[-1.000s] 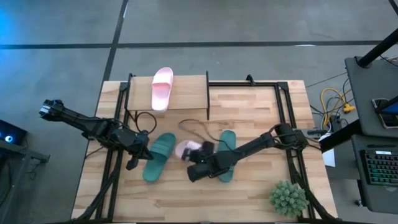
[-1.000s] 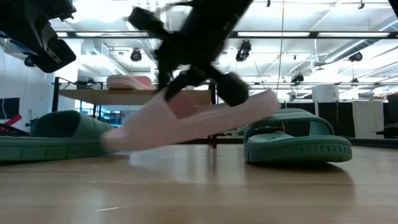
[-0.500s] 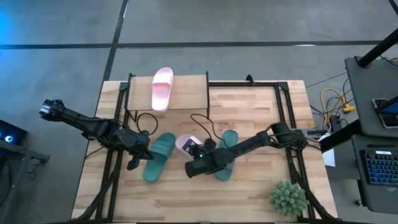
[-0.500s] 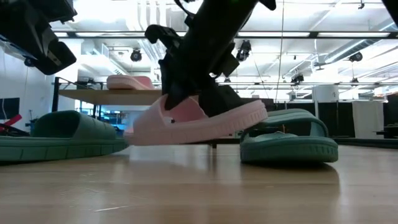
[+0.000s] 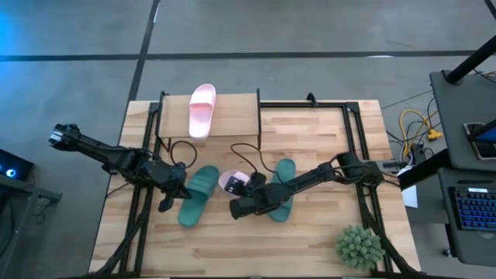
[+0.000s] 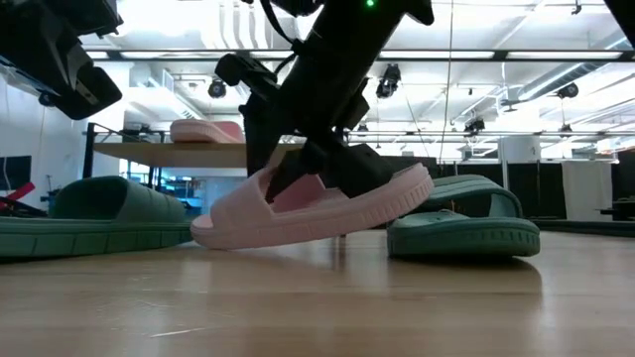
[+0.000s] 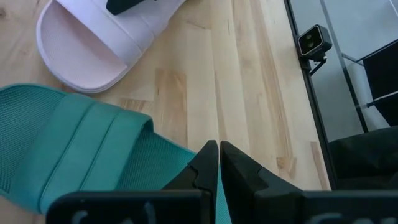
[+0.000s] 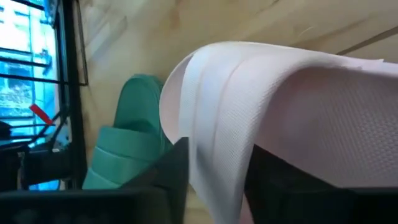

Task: Pick and place slides into the shelf
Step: Put the pink slide on the shelf

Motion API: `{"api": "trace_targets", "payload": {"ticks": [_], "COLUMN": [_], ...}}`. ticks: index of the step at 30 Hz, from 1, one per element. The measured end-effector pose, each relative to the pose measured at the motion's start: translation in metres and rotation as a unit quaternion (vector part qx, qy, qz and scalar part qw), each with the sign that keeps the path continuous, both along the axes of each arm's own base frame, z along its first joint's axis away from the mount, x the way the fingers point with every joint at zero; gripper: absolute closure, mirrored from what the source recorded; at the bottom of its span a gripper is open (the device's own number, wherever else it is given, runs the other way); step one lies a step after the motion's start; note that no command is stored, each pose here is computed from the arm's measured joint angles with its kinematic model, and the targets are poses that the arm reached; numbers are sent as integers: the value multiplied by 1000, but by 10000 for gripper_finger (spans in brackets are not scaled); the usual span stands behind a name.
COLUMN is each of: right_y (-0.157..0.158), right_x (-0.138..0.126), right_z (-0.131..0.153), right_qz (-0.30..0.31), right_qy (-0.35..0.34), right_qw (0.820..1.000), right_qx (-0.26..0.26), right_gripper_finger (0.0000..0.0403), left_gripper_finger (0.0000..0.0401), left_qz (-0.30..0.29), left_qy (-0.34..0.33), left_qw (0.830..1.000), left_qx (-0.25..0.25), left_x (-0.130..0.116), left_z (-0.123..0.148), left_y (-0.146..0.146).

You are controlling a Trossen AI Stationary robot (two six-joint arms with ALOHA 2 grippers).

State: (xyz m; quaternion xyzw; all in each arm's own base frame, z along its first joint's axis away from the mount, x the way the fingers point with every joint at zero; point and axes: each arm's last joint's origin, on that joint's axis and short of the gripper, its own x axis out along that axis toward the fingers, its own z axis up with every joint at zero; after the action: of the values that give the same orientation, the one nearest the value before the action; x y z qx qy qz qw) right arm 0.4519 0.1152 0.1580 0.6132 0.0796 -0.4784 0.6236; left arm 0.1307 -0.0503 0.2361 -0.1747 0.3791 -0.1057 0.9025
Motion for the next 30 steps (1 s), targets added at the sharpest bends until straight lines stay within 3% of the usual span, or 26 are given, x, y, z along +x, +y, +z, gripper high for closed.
{"api": "trace_targets", "payload": {"ticks": [5, 10, 13, 16, 18, 19, 24, 26, 28, 30], "right_y": [3, 5, 7, 8, 8, 10, 15, 15, 14, 13], "right_x": [2, 3, 3, -1, -4, -7, -14, -14, -15, -15], "right_z": [11, 37, 48, 64, 73, 77, 84, 80, 75, 69], "right_qz": [66, 180, 259, 351, 420, 459, 625, 660, 680, 689], "right_qy": [30, 63, 96, 151, 205, 234, 353, 373, 388, 396], "right_qw": [997, 980, 957, 917, 869, 835, 605, 529, 479, 452], "right_qx": [-24, -62, -84, -118, -162, -191, -346, -382, -397, -404], "right_gripper_finger": [222, 203, 203, 206, 208, 209, 206, 203, 199, 193], "left_gripper_finger": [397, 397, 397, 397, 397, 397, 397, 397, 397, 397], "left_qz": [0, 1, 1, 1, 1, 2, 7, 9, 14, 17], "left_qy": [0, 0, 0, 0, -1, -1, -4, -4, -6, -7], "left_qw": [1000, 1000, 1000, 1000, 1000, 1000, 1000, 1000, 1000, 1000], "left_qx": [0, 0, 1, 1, 1, 2, 8, 10, 15, 17], "left_x": [0, 0, 0, 0, 0, 0, 0, 0, 0, 0], "left_z": [0, 0, 0, 0, 0, 0, 0, 0, 0, 0], "left_y": [0, 0, 0, 0, 0, 0, 1, 1, 1, 1]}}
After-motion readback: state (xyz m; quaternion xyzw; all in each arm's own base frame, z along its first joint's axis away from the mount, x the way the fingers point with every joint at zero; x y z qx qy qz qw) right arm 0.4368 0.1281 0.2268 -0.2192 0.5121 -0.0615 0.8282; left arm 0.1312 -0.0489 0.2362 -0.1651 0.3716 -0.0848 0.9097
